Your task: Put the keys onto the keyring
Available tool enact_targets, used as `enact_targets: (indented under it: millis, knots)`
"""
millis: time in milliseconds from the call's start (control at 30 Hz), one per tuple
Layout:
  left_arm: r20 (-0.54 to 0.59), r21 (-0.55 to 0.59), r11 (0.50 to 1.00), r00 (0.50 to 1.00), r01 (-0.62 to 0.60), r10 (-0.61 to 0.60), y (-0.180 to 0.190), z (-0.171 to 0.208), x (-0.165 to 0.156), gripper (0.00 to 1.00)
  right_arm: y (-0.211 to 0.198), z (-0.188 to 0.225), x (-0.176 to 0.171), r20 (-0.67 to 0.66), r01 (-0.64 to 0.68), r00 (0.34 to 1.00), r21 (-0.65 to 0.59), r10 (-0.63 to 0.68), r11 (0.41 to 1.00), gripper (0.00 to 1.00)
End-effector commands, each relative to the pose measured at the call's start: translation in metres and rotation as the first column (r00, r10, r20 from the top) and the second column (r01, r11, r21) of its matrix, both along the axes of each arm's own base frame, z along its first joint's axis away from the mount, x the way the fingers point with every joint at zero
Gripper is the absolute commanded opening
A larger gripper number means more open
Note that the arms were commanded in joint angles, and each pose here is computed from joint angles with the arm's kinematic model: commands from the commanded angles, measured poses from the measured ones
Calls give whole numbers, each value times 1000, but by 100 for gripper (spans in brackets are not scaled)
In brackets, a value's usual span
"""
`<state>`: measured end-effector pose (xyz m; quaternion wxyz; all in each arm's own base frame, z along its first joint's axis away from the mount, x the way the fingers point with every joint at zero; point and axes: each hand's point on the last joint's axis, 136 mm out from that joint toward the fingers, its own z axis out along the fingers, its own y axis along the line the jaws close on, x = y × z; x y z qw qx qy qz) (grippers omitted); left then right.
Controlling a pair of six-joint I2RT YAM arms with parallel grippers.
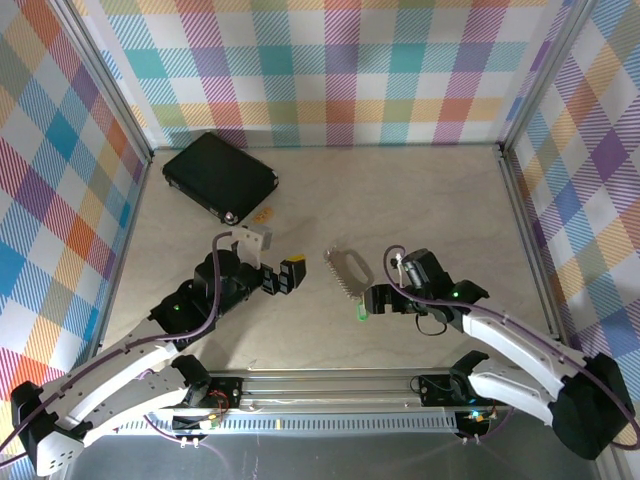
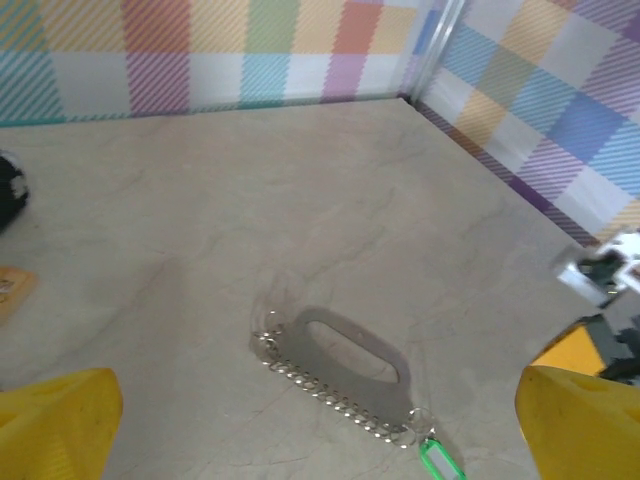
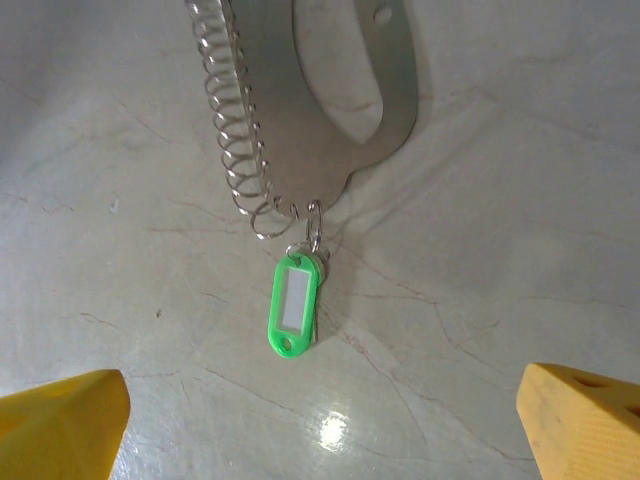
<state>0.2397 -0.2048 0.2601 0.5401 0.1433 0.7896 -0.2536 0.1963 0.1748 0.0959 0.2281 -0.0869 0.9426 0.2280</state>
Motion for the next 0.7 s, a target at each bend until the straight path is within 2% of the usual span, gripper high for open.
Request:
enact_targets:
  millis: [0, 100, 267, 400, 533, 600, 667]
  knots:
    - [1, 26, 989, 990, -144, 144, 27, -4, 7, 100, -15, 13, 3, 79, 24, 997, -54, -20, 998, 99]
    - [6, 54, 971, 973, -231, 231, 45, -10, 13, 100, -26, 33, 10, 174, 47, 984, -83, -32, 995, 99]
    - [44, 96, 947, 952, -305, 302, 60, -22, 18, 100, -46, 65, 24, 347, 103, 937, -143, -48, 984, 99]
    - [85, 178, 886, 903, -429, 420, 88, -41, 23, 100, -65, 85, 40, 473, 192, 877, -184, -84, 964, 99]
    - [110, 207, 852, 877, -481, 468, 101, -58, 26, 100, -91, 87, 56, 529, 319, 831, -199, -172, 927, 99]
    - [120, 231, 820, 852, -523, 509, 110, -67, 27, 100, -111, 81, 63, 546, 422, 798, -203, -256, 884, 99]
    - [135, 246, 791, 828, -560, 544, 119, -73, 27, 100, -116, 77, 69, 574, 441, 775, -190, -266, 877, 99]
